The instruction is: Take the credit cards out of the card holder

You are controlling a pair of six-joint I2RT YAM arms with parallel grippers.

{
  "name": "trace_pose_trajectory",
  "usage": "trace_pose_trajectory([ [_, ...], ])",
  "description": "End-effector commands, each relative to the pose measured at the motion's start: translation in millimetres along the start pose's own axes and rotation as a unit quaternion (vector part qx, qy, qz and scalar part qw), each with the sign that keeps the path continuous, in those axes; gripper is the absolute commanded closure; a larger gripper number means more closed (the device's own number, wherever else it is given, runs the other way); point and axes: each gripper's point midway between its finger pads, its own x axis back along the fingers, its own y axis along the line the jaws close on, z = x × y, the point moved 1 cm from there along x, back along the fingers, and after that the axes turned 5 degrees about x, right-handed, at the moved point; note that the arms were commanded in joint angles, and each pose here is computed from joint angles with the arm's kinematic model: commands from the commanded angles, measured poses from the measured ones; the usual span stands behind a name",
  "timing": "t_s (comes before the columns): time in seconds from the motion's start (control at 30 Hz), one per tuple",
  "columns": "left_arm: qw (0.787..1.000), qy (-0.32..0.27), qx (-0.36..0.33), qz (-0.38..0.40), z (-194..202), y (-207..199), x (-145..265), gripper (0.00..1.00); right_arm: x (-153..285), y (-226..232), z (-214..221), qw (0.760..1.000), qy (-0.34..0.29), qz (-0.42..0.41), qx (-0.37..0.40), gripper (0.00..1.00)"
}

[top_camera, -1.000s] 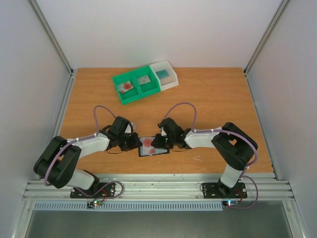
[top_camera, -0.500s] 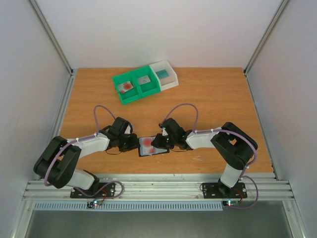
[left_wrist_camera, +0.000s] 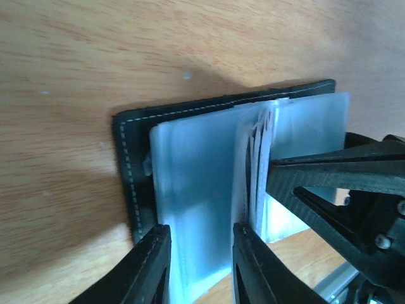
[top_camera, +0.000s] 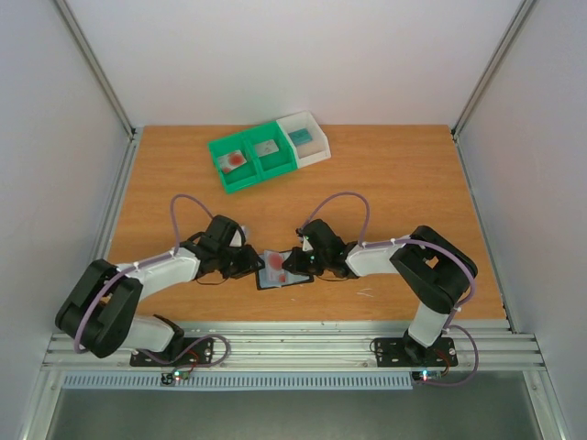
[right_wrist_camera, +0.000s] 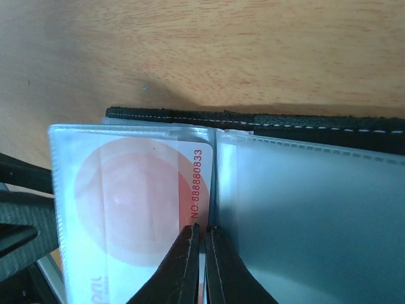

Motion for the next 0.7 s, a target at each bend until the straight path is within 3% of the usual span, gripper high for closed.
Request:
trace_pose_trajectory([
  [0.0,0.999,-0.002,-0.016,0.042,-1,-21,0,0.71,-2,-4,1,1.000,-0.002,-0.002,-0.005,0.94],
  [0.2,1.000,-0.001,-0.010,0.020,0,-14,-3,0.71,0,-4,1,1.000,-0.004,-0.001,-0.005,0.94],
  [0.4,0.999,-0.043,-0.011,-0.007,-7,-11,14,0.66,0,-5,1,1.000,-0.003,0.001,-0.005,0.94],
  [0.67,0.999,-0.040,-0.025,0.020,-9,-30,17,0.67,3,0,-2,1.000,-0.008,-0.005,-0.004,0.90],
])
